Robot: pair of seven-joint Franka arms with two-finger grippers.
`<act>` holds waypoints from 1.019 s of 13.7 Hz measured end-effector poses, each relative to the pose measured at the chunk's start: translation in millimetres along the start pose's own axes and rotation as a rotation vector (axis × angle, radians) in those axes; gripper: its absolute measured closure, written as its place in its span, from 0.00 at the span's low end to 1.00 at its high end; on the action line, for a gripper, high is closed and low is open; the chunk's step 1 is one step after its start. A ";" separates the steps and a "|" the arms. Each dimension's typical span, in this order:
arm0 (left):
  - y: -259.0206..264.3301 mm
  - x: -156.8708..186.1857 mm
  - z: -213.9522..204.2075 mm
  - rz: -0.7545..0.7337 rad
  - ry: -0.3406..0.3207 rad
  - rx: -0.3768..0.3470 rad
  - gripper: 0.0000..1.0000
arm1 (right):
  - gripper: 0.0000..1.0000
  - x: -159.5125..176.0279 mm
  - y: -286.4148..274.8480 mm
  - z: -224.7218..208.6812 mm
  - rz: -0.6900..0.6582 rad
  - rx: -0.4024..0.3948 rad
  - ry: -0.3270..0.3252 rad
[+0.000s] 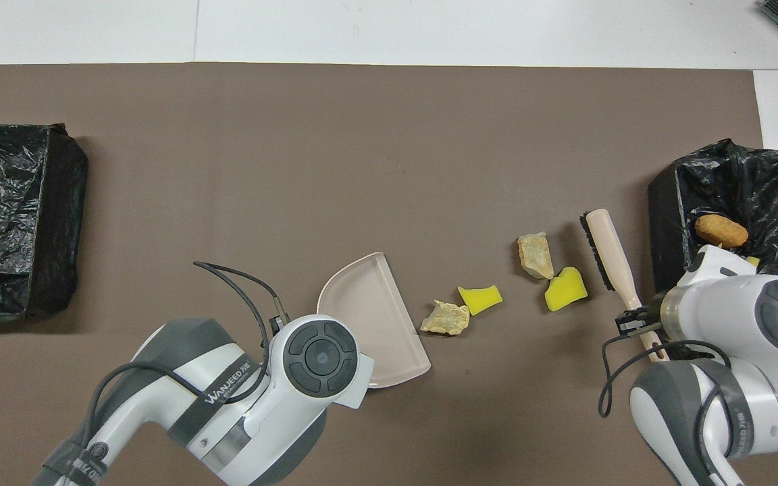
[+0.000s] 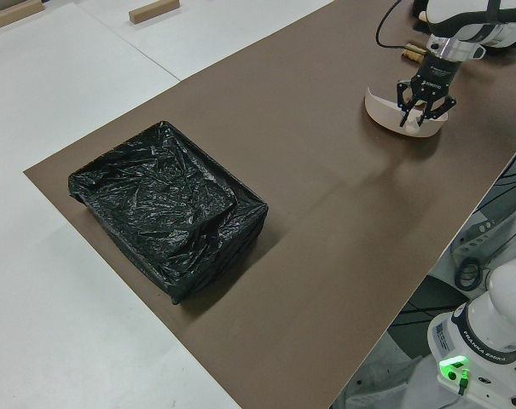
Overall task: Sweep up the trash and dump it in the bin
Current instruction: 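Sweep the remaining sponges and bread into the dustpan with the right gripper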
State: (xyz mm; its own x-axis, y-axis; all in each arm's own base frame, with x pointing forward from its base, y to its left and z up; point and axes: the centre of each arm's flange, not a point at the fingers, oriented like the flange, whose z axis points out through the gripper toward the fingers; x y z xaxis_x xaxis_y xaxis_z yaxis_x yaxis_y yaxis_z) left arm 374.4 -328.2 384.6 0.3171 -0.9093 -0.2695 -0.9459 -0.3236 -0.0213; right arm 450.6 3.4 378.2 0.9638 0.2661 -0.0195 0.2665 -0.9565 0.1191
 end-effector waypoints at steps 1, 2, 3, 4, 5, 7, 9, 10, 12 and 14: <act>0.1 0.0 0.0 -0.001 0.000 -0.001 0.67 | 0.75 -0.2 -3.4 2.4 -0.007 0.000 0.000; 0.3 -0.3 0.2 -0.002 -0.003 -0.002 0.67 | 0.75 0.0 -7.0 6.3 -0.019 0.001 -0.004; 0.6 -0.9 0.7 -0.003 -0.008 -0.004 0.67 | 0.75 0.7 -9.6 12.2 -0.039 0.004 -0.006; 0.8 -1.5 0.8 -0.005 -0.012 -0.006 0.67 | 0.75 1.7 -11.1 19.7 -0.056 0.007 -0.012; 0.9 -1.8 0.6 -0.006 -0.013 -0.006 0.67 | 0.75 3.0 -12.4 25.8 -0.067 0.011 -0.019; 1.6 -1.8 0.3 -0.005 -0.014 -0.006 0.67 | 0.75 6.8 -21.6 30.2 -0.087 0.013 -0.022; 5.0 -1.4 0.1 -0.002 -0.022 -0.008 0.67 | 0.75 12.9 -37.5 30.8 -0.073 0.013 -0.019; 6.3 -1.4 -0.2 -0.001 -0.025 -0.008 0.67 | 0.75 17.8 -48.1 29.7 -0.059 0.013 -0.015; 7.1 -1.7 -0.3 -0.001 -0.028 -0.009 0.67 | 0.75 26.4 -77.4 26.9 -0.029 0.014 -0.009; 7.1 -1.7 -0.3 -0.001 -0.028 -0.009 0.67 | 0.75 29.7 -112.6 25.5 0.015 0.046 -0.009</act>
State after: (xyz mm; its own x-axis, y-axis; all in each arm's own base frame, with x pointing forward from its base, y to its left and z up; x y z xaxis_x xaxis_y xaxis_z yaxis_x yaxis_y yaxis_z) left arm 367.2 -329.1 385.1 0.3162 -0.9012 -0.2964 -0.9448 -0.3273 -0.0129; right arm 449.6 115.9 338.8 0.9676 0.2510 -0.0272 0.2523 -0.9648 0.0740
